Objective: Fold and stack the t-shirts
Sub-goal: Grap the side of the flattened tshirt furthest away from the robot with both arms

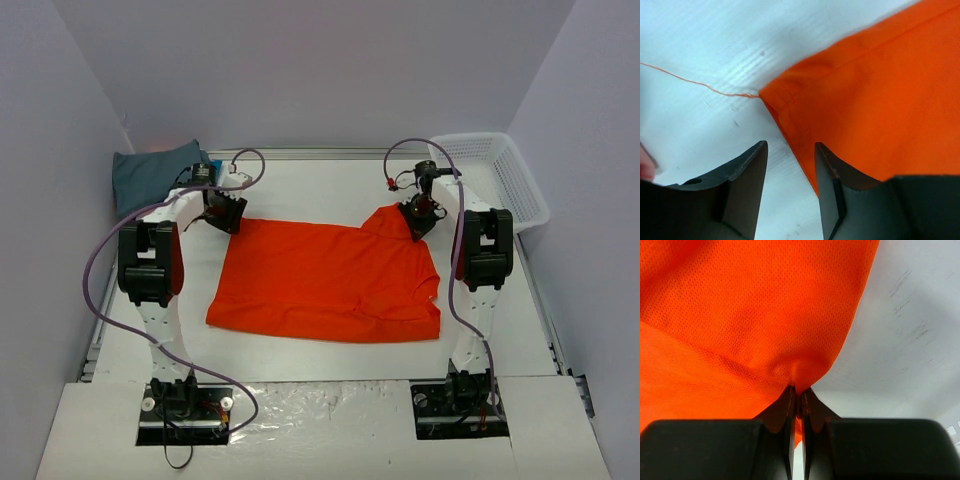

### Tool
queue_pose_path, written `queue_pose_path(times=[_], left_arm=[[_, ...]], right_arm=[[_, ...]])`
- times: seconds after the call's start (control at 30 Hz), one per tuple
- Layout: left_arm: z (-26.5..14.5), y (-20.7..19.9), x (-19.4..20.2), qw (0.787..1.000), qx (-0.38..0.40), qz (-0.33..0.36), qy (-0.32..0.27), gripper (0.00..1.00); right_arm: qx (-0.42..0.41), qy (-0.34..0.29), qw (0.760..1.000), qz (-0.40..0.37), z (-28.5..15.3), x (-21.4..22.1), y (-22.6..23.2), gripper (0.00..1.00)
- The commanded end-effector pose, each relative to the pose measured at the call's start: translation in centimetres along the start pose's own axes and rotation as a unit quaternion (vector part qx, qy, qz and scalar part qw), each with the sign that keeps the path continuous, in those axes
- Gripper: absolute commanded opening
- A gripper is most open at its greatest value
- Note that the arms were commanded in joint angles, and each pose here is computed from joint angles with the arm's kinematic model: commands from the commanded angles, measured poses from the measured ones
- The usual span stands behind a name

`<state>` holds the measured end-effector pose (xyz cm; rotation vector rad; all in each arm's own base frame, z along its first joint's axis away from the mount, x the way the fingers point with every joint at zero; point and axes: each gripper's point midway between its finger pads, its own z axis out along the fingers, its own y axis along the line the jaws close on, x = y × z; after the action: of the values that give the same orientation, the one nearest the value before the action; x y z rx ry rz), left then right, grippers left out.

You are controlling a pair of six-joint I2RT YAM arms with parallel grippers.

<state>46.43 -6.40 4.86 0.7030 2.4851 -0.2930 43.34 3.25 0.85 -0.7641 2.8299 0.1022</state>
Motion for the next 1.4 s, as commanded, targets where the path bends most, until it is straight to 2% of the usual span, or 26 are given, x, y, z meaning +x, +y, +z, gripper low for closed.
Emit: queue_pose_path(times=[0.0,0.23,0.37,0.47,0.53,0.6,0.63,0.9,1.13,1.3,1.37], left_arm=[[-0.5,1.5,-3.1,0.999,-0.011,-0.010,-0.041,0.41],[1.7,1.4,-5.0,0.997,0.028,-0.050,-0.056,0.42],[2.8,0.9,-4.8,0.996,0.048,-0.057,-0.047,0.35],[3.2,0.7,-4.0,0.996,0.053,-0.055,-0.038,0.34],[3.4,0.5,-3.5,0.997,0.055,-0.053,-0.033,0.23],[3.3,0.3,-3.4,0.996,0.062,-0.055,-0.030,0.04],[3.3,0.0,-3.4,0.996,0.067,-0.056,-0.030,0.02],[1.0,0.9,-4.1,0.996,0.051,-0.057,-0.038,0.02],[-2.0,1.6,-6.9,0.994,0.043,-0.060,-0.075,0.02],[-4.7,1.2,-8.6,0.993,0.039,-0.051,-0.099,0.02],[-6.0,2.6,-8.3,0.992,0.028,-0.062,-0.106,0.02]], right_arm=[[-0.010,0.038,0.999,0.003,1.3,2.3,0.3,0.00],[-0.009,0.050,0.999,0.003,1.8,2.8,0.5,0.00],[-0.005,0.051,0.999,0.004,1.8,2.8,0.4,0.00],[-0.003,0.050,0.999,0.003,1.6,2.8,0.4,0.00],[-0.004,0.051,0.999,0.003,1.6,2.8,0.4,0.00],[-0.003,0.050,0.999,0.002,1.6,2.7,0.3,0.00],[-0.003,0.049,0.999,0.002,1.6,2.7,0.3,0.00],[0.021,0.021,1.000,0.004,0.1,0.5,-0.9,0.00],[0.042,-0.040,0.998,0.008,-3.1,-3.6,-2.2,0.00],[0.045,-0.056,0.997,0.004,-5.5,-4.6,-2.2,0.00],[0.046,-0.057,0.997,0.002,-6.1,-4.4,-2.1,0.00]])
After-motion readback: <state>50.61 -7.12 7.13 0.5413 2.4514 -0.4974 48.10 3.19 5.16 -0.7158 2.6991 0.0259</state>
